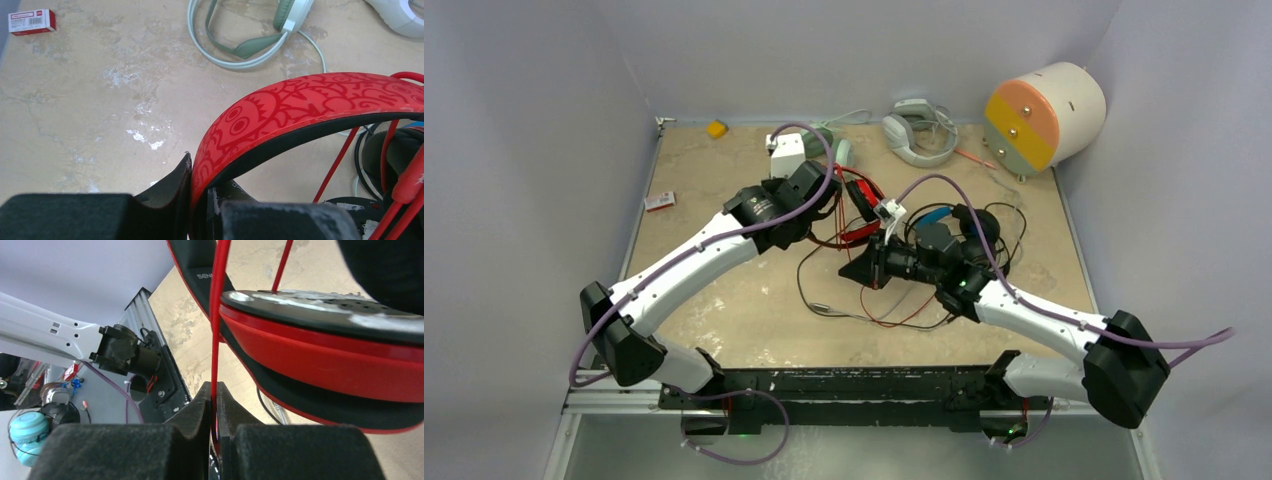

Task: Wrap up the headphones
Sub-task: Wrap the headphones cable around the headphones.

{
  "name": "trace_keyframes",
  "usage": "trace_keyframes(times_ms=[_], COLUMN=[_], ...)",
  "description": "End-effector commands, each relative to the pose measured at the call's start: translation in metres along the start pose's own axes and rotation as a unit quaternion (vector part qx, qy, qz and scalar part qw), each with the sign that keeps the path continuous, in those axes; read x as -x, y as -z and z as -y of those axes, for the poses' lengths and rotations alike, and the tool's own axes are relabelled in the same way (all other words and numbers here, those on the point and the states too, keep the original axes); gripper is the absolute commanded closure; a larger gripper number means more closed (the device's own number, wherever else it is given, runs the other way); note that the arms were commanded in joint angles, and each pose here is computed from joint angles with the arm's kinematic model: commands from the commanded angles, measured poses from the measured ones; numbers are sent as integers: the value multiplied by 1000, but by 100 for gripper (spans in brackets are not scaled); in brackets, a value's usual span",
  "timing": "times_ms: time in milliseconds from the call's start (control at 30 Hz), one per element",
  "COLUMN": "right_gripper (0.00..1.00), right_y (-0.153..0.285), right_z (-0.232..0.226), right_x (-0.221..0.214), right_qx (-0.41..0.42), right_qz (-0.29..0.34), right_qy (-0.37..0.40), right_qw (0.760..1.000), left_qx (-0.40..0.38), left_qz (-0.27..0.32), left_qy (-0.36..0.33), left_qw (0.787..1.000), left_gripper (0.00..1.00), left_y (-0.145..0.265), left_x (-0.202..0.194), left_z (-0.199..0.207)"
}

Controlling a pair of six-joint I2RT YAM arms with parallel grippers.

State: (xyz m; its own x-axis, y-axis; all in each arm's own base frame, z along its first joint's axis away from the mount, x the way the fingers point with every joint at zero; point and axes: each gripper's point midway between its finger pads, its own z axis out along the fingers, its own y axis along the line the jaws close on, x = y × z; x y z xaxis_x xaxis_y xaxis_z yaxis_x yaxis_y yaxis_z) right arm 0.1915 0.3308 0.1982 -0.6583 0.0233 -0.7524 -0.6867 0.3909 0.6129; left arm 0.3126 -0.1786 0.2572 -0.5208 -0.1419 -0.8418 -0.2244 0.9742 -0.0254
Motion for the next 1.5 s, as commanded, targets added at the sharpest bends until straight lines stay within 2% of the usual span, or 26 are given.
trace_keyframes(times_ms=[0,267,633,800,1100,1467], right_gripper=[94,94,91,95,87,86], right_y=[4,4,-6,-6,-5,-9], right_z=[-5,3,-13,-13,-1,17], right_x=[-13,-24,-10,-10,-30,-52], right_qx=[28,33,50,48,43,35], right_qz=[15,25,32,33,26,16], right_qy=[34,53,67,73,80,90], right_qw=[999,998,996,996,995,995], left_qx=[-61,-92,-89,-88,-126,-139], left_qz=[63,52,47,53,35,42], left_qy=[101,112,126,129,150,152], left_qw=[991,988,987,986,980,978], left_gripper=[100,100,100,100,100,100], left_y=[24,29,20,21,16,23], left_x=[66,69,59,61,79,102], left_z=[8,13,15,12,11,9])
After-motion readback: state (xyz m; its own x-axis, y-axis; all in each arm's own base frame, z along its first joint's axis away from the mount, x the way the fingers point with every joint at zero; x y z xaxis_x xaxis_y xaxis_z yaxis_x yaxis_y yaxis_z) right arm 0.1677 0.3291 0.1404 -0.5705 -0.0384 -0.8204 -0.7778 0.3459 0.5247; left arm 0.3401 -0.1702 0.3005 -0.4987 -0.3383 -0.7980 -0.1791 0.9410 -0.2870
